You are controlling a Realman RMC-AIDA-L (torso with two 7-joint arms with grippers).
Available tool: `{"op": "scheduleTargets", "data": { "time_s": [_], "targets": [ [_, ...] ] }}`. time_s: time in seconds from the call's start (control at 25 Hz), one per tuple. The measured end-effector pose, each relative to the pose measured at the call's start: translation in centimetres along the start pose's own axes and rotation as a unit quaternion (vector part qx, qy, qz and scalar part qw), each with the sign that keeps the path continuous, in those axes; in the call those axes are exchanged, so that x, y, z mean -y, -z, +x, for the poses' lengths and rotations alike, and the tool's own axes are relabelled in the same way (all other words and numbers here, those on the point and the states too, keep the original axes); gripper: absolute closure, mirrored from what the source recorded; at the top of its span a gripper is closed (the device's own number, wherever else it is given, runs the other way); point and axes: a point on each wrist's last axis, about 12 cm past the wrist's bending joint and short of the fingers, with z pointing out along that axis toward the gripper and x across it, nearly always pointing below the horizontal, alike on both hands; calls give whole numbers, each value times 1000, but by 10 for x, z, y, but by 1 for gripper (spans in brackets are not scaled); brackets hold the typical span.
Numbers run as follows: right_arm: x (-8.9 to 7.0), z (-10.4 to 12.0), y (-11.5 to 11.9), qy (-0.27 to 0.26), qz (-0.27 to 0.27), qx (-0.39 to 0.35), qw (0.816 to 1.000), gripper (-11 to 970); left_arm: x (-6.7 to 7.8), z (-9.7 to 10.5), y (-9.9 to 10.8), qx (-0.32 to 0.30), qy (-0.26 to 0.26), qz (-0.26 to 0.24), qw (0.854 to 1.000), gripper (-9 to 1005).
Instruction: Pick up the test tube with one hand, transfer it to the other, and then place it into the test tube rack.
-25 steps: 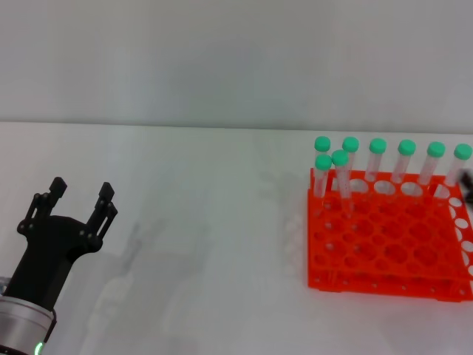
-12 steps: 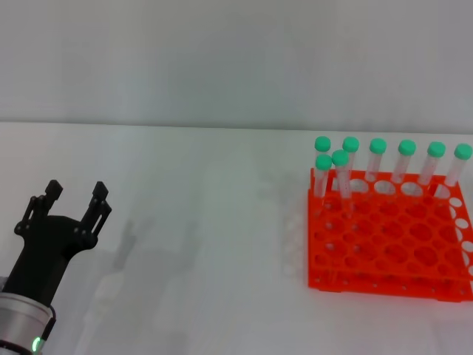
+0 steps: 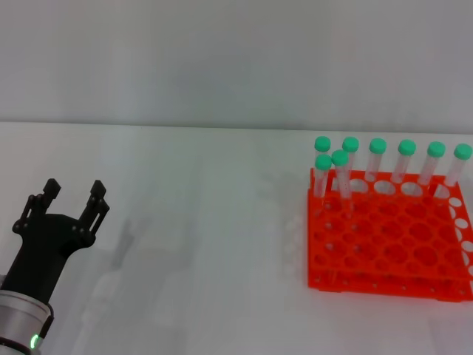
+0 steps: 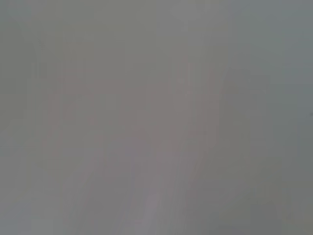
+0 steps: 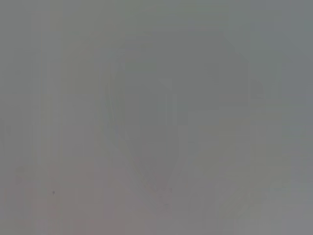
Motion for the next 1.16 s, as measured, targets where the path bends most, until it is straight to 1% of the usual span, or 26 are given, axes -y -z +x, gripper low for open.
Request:
{"op": "scheduleTargets", "data": {
  "time_s": [0.48, 0.68, 0.72, 0.92, 1.0, 1.16],
  "targets": [
    [-1, 1, 1, -3, 0, -3, 1000, 86, 0, -1, -2, 1, 0, -1, 1000, 237],
    [-3, 3, 2, -3, -5, -6, 1000, 86, -2, 0, 1, 0, 1, -7, 1000, 237],
    [-3, 3, 2, -3, -5, -6, 1000, 86, -4, 0, 2, 0, 2, -13, 1000, 237],
    [-3, 3, 3, -3, -6, -6, 1000, 86, -16, 2, 16, 9, 27, -90, 996, 237],
    [-3, 3, 3, -3, -6, -7, 1000, 86, -20, 2, 21, 10, 33, -109, 993, 237],
    [-4, 3, 2, -3, -6, -6, 1000, 86, -25, 2, 26, 11, 34, -126, 991, 237]
  ]
}}
